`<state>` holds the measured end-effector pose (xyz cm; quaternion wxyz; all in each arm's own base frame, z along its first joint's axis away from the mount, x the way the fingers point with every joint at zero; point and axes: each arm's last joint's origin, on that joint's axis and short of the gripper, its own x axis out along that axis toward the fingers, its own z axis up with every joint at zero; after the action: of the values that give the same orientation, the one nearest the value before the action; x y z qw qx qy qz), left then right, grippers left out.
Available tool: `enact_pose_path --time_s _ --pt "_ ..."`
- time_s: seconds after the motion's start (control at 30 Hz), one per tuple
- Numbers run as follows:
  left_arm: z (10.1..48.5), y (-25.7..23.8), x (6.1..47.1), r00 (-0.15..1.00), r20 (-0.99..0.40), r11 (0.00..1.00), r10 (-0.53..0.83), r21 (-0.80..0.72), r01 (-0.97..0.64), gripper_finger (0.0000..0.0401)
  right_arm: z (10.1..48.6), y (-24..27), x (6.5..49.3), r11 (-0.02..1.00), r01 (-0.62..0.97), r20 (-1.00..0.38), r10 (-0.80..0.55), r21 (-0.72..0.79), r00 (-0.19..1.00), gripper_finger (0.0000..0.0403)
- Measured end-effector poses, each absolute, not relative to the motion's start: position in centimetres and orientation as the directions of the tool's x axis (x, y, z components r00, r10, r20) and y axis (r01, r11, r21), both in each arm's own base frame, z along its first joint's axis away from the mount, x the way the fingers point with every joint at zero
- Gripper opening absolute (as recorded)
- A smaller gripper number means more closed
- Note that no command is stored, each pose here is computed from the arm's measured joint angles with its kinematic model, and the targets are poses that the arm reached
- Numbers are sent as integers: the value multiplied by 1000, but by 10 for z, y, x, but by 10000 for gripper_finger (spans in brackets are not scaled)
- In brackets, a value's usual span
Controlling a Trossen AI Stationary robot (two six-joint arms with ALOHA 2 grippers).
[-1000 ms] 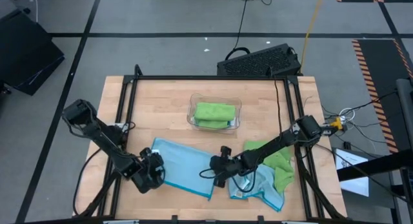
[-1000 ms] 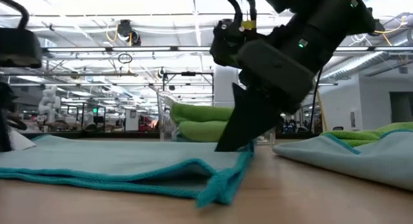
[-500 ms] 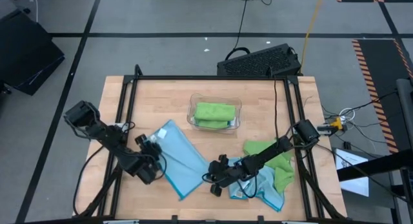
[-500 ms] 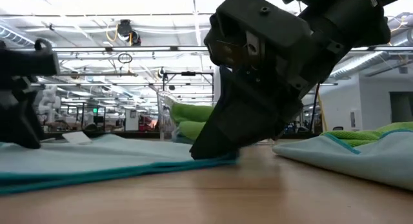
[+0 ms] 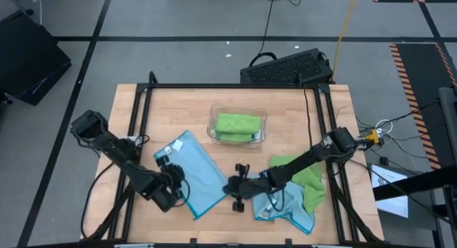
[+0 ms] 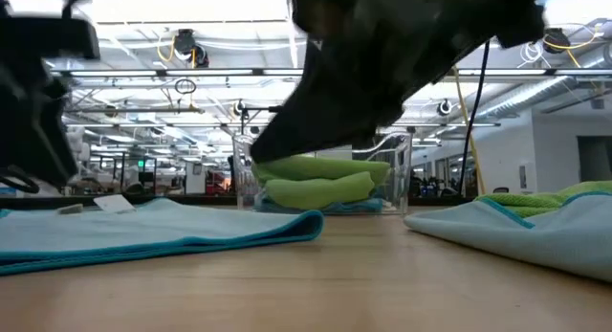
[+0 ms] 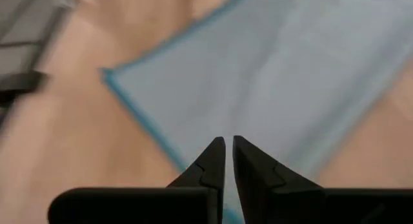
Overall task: Fold microfiber towels
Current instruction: Fold the blue left microfiber cloth
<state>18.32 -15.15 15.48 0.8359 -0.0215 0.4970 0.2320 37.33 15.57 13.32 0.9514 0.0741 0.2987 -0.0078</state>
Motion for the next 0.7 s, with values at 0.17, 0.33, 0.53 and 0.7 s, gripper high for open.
enact_pose_path --time_s 0.17,0.33,0.53,0.7 --pt "157 -179 188 568 -802 930 185 -44 -365 182 123 141 371 991 106 -662 -25 82 749 22" --pt "143 -186 180 604 -782 917 153 -115 -382 182 111 140 368 990 127 -710 -41 68 703 22" --pt "110 -168 164 529 -817 912 229 -10 -411 181 100 152 369 979 142 -701 1 146 714 22" --pt "102 -157 156 522 -807 914 275 52 -401 181 98 167 366 961 142 -686 61 236 725 22"
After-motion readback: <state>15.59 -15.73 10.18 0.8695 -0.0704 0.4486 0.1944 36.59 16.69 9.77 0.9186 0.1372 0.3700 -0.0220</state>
